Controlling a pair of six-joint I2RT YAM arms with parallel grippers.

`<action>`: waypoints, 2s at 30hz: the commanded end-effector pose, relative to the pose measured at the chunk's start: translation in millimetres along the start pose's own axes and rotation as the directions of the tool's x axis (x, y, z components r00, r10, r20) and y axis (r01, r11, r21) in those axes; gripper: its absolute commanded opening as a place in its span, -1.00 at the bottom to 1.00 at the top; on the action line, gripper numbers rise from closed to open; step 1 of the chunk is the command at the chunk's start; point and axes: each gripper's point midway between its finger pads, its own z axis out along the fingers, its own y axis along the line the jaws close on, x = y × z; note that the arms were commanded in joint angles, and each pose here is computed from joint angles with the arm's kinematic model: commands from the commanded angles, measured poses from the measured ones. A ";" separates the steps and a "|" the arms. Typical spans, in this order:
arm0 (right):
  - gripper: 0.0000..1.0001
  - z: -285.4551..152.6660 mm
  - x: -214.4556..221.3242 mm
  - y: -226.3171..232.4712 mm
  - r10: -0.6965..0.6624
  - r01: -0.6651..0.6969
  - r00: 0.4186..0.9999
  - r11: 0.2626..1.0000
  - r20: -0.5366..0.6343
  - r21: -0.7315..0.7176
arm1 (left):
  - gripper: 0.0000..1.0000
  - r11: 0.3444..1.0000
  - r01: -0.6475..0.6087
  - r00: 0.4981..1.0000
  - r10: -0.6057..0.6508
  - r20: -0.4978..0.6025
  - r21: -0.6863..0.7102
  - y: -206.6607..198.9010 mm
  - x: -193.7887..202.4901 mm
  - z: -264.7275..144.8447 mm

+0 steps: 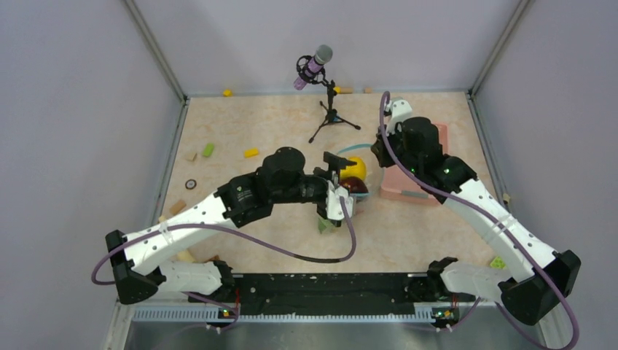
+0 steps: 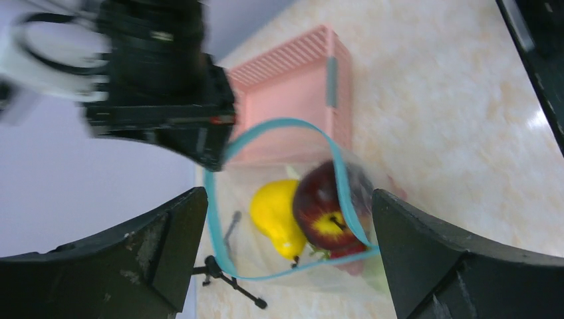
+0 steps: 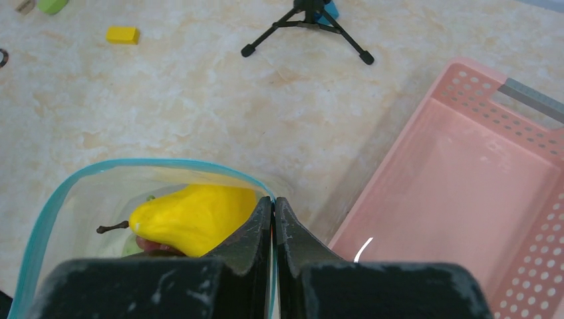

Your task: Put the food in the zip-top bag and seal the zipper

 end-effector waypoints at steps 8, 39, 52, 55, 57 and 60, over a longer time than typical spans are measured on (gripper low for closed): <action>-1.00 -10.8 -20.4 -27.3 0.059 -0.070 0.996 0.984 0.069 0.163 | 0.97 0.699 0.600 0.793 -0.454 0.406 -0.391 49.2 -18.6 -41.9; -1.00 -2.6 -8.2 -10.0 0.060 -0.062 0.998 0.996 0.037 0.061 | 0.52 0.296 0.621 0.675 -0.672 0.304 -0.725 -10.2 82.0 12.0; -1.00 1.2 -5.6 -21.6 0.060 -0.063 0.998 0.993 0.028 0.102 | 0.17 0.288 0.639 0.661 -0.680 0.318 -0.713 -27.2 110.4 -18.7; -1.00 2.1 -6.6 -16.7 0.060 -0.062 0.998 0.995 0.025 0.075 | 0.17 0.265 0.709 0.618 -0.681 0.394 -0.653 -24.6 114.9 -30.3; -1.00 2.4 -6.6 -13.4 0.060 -0.062 0.998 0.996 0.026 0.057 | 0.18 0.277 0.740 0.605 -0.672 0.427 -0.613 -22.5 113.5 -34.6; -1.00 2.3 -6.5 -11.9 0.060 -0.061 0.998 0.997 0.025 0.047 | 0.22 0.295 0.742 0.616 -0.655 0.437 -0.602 -18.6 113.8 -41.0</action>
